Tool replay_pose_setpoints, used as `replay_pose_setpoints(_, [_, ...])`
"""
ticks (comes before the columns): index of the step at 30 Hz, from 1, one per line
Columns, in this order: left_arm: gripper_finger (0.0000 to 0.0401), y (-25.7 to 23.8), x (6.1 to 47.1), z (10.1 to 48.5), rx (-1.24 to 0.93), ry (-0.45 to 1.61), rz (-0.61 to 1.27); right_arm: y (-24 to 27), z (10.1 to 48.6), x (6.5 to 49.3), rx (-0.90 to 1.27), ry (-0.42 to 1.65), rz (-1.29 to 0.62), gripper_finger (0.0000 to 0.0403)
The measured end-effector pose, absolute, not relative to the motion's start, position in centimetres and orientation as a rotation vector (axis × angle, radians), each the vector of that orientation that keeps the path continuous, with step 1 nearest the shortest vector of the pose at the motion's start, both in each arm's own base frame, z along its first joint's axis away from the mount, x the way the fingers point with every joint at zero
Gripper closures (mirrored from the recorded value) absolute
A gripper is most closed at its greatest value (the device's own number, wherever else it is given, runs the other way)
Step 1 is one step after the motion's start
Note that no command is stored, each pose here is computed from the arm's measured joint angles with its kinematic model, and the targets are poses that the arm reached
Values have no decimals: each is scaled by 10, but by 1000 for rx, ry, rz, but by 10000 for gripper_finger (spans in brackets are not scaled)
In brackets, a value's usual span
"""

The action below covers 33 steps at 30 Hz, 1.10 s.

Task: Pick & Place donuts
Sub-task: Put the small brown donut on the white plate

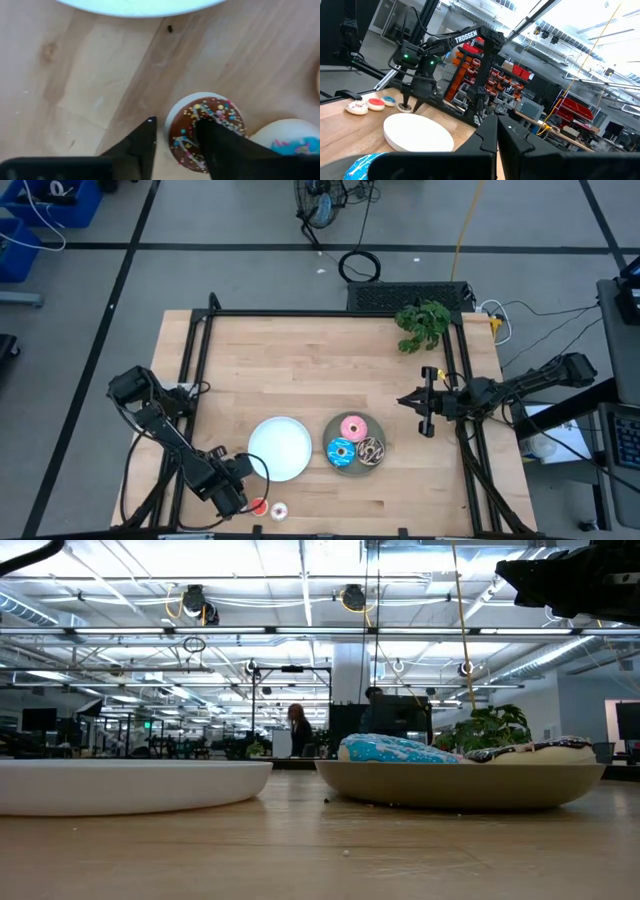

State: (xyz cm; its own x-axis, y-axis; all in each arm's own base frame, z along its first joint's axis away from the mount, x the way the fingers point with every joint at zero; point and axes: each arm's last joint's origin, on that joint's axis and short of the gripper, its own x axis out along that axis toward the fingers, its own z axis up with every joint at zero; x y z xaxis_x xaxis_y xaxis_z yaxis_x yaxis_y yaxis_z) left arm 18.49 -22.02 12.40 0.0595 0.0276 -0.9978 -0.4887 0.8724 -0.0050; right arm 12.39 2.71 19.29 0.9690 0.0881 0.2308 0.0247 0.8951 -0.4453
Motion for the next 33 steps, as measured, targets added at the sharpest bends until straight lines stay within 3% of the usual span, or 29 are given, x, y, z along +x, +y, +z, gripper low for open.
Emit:
replay_pose_setpoints(9, [389, -212, 186, 135, -357, 1397, 371, 27, 193, 124, -460, -249, 33, 403])
replay_pose_setpoints(15, [377, -195, 190, 169, -391, 1272, 340, 27, 193, 124, -460, -250, 33, 403])
replay_pose_setpoints(22, [390, -156, 209, 201, -443, 1106, 408, 27, 193, 124, -461, -251, 32, 403])
replay_pose_setpoints(33, [386, -89, 259, 177, -355, 1244, 424, 27, 193, 124, -462, -248, 28, 403])
